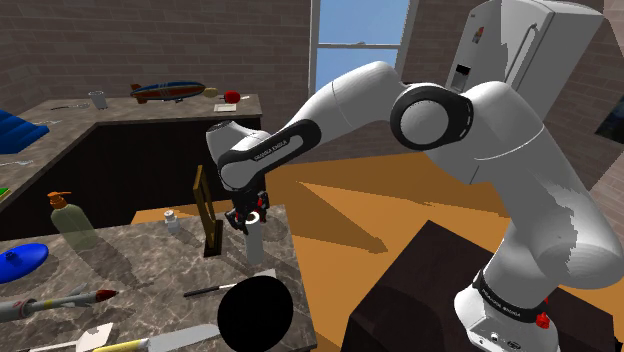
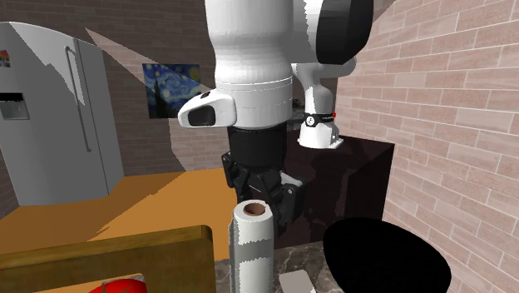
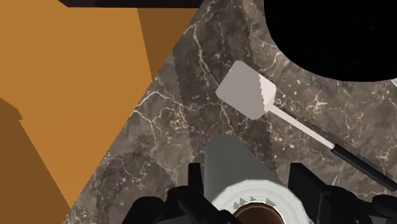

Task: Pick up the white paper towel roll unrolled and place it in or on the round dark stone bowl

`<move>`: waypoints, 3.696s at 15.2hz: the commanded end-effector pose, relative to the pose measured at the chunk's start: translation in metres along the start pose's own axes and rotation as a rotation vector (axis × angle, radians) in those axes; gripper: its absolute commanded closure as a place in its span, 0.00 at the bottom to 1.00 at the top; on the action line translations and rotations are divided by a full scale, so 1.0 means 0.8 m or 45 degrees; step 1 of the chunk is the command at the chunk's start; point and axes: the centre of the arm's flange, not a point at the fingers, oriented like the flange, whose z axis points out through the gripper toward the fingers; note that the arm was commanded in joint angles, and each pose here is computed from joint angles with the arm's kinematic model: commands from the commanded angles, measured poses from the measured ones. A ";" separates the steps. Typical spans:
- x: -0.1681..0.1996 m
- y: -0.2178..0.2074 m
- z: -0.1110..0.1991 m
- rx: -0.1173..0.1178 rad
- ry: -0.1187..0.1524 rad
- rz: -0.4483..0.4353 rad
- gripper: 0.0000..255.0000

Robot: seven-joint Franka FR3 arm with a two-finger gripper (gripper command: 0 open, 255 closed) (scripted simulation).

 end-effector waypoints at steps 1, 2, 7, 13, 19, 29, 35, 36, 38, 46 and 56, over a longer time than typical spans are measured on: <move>0.000 0.000 0.000 0.000 0.000 0.000 1.00; 0.000 0.000 0.000 0.000 0.000 0.000 1.00; 0.000 0.000 0.000 0.000 0.000 0.000 1.00; -0.006 0.003 -0.032 0.000 0.000 0.000 1.00; -0.013 0.007 -0.071 0.000 0.000 0.000 1.00; -0.024 0.013 -0.136 0.000 0.000 0.000 1.00; -0.031 0.016 -0.175 0.000 0.000 0.000 1.00; -0.032 0.017 -0.181 0.000 0.000 0.000 1.00; -0.034 0.018 -0.194 0.000 0.000 0.000 1.00; -0.106 -0.020 -0.231 0.000 0.000 0.000 1.00; -0.244 -0.100 -0.272 0.000 0.000 0.000 1.00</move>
